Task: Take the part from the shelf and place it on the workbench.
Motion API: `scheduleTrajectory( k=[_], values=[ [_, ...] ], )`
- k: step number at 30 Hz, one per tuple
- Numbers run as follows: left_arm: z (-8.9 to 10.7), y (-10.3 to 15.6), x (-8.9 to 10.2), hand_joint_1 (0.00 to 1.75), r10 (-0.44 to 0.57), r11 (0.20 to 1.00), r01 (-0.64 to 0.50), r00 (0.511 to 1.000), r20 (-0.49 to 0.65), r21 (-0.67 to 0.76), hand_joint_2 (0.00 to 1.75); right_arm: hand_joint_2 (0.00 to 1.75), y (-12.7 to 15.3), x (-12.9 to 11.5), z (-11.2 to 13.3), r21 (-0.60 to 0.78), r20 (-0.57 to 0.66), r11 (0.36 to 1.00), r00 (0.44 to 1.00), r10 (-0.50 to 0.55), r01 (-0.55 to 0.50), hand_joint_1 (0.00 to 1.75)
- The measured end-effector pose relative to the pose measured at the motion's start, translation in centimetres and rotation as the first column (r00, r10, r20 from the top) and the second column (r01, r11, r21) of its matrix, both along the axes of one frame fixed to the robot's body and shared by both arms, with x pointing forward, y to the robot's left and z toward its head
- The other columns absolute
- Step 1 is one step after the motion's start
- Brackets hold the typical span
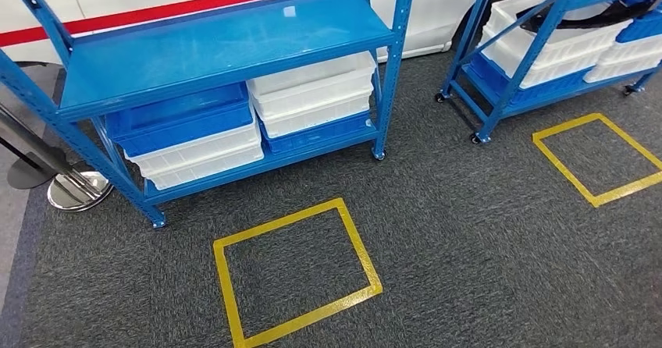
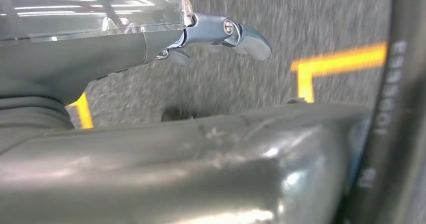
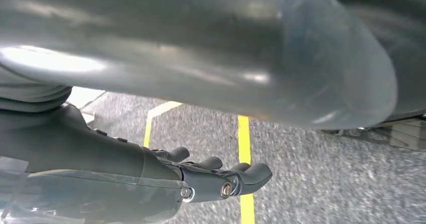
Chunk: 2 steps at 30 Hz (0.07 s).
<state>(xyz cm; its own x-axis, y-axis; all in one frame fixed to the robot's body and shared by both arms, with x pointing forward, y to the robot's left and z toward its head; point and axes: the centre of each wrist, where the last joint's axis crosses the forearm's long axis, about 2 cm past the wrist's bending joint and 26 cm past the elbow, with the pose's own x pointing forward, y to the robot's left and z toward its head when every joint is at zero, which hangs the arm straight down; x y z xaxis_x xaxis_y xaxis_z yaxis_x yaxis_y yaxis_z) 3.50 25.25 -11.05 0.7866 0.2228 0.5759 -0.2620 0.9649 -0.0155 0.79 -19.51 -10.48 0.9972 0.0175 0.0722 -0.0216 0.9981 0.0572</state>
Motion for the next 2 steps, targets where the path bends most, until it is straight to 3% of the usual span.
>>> scheduleTrajectory(
  k=[2],
  values=[
    [-0.01, 0.43, 0.12, 0.00, 0.001, 1.000, -0.001, 1.000, 0.004, 0.010, 0.00, 0.00, -0.01, -0.01, 0.00, 0.000, 0.001, 1.000, 1.000, 0.000, 0.000, 0.00]
  ],
)
